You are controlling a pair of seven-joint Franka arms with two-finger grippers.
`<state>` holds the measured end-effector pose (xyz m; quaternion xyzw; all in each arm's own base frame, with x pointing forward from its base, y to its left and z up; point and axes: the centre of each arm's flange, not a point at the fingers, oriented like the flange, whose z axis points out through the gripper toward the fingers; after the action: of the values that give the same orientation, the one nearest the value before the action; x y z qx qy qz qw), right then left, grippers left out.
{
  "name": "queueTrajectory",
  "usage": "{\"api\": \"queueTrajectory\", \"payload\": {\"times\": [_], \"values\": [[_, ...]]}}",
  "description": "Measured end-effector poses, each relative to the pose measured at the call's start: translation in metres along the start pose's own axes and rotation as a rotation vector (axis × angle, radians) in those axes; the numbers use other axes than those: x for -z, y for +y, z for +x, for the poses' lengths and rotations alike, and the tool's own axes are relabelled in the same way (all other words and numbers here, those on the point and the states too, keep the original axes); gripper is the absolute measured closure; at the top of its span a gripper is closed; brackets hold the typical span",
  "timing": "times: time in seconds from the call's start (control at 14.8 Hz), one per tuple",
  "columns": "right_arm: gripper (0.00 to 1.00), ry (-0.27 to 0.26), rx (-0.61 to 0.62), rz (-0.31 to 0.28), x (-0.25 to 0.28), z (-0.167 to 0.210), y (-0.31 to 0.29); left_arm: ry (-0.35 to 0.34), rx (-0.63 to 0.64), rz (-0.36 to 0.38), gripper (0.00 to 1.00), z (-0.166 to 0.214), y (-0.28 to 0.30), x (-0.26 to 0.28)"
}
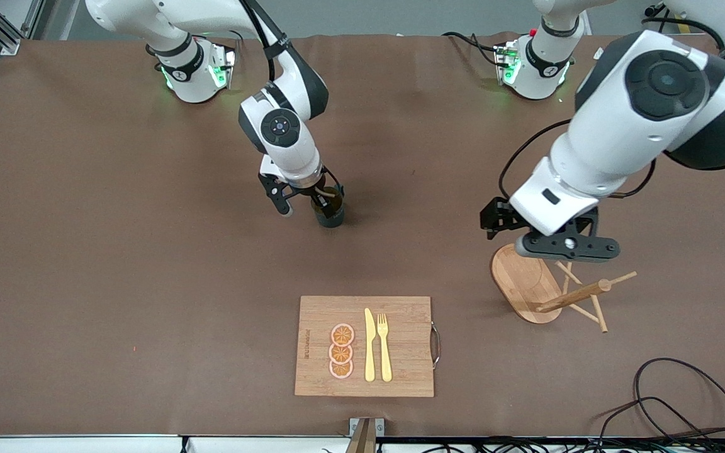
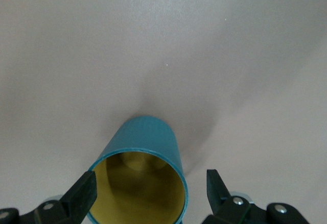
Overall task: Transfer cup from left to right arm and place
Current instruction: 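Withdraw the left gripper to rest while the right gripper holds the mug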
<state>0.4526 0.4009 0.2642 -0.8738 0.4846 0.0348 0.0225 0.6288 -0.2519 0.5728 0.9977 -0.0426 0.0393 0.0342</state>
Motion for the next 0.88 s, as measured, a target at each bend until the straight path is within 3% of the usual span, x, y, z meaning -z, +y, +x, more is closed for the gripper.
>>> {"api": "queueTrajectory", "payload": {"times": [0.27, 0.54, 0.88], "values": [[0.01, 0.002, -0.004, -0.003, 0.000, 0.002, 0.000, 0.010, -0.034, -0.026, 0.00, 0.003, -0.059, 0.033], [0.00, 0.004, -0.010, -0.005, 0.000, 0.005, 0.000, 0.009, -0.074, -0.001, 0.00, -0.003, -0.126, 0.052], [0.00, 0.008, -0.003, -0.038, 0.002, 0.004, 0.002, -0.022, -0.063, 0.034, 0.00, -0.030, -0.144, 0.063]]}}
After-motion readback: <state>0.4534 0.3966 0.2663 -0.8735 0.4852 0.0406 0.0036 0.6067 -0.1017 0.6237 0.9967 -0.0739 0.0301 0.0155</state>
